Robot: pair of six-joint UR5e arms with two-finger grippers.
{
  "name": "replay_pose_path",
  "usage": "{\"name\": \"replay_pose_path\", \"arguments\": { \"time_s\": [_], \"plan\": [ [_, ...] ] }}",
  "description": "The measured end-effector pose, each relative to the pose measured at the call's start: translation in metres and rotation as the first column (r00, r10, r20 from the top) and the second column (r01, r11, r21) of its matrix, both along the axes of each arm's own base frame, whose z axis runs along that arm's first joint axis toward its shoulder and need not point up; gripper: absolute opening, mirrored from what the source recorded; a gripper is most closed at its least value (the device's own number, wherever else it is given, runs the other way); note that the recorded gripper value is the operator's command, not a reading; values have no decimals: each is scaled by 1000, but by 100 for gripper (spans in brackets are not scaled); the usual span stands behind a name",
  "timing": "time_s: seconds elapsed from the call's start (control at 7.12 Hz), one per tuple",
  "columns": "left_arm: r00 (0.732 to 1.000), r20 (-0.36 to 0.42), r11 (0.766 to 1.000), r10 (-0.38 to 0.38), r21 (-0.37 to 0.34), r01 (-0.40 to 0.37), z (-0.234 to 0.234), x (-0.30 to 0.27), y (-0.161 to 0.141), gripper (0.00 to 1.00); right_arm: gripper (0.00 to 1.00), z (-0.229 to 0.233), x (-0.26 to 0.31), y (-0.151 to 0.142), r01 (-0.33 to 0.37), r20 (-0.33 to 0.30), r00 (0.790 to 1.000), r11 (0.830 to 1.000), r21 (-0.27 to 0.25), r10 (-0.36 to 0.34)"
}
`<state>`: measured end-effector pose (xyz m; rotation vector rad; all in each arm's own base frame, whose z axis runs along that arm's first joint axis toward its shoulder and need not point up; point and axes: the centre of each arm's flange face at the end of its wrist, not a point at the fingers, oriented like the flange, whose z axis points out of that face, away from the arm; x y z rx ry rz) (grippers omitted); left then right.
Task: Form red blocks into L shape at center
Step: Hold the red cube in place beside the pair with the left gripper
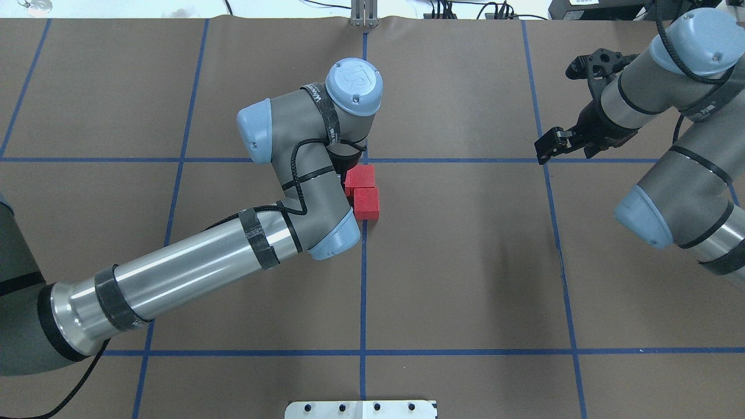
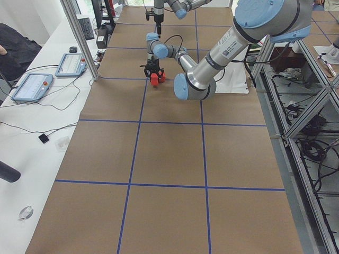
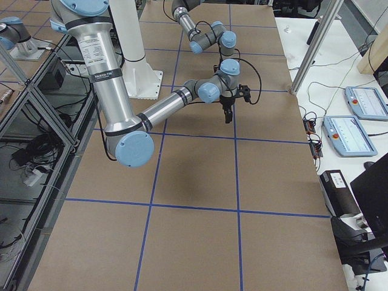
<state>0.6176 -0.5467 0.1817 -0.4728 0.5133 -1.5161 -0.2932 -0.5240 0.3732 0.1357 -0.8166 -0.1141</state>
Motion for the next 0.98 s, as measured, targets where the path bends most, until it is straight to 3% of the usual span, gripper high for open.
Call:
{"name": "replay_pose_path", "arguments": {
  "time_s": [0.28, 0.42, 0.56, 0.98],
  "plan": [
    [1000, 0, 1000, 3, 4, -3, 0, 0, 0, 39, 99, 0, 0, 0, 0, 1, 1000, 1000, 0, 0],
    [1000, 0, 1000, 7, 7, -7, 1, 0, 0, 69, 99, -1, 0, 0, 0, 2, 1000, 1000, 0, 0],
    [1000, -2, 1000, 10, 11, -10, 1, 0, 0, 85, 99, -1, 0, 0, 0, 2, 1000, 1000, -1, 0],
    [1000, -13, 1000, 12, 20, -12, 0, 1, 0, 90, 99, -1, -1, 1, 1, 3, 1000, 1000, 0, -1]
  ]
}}
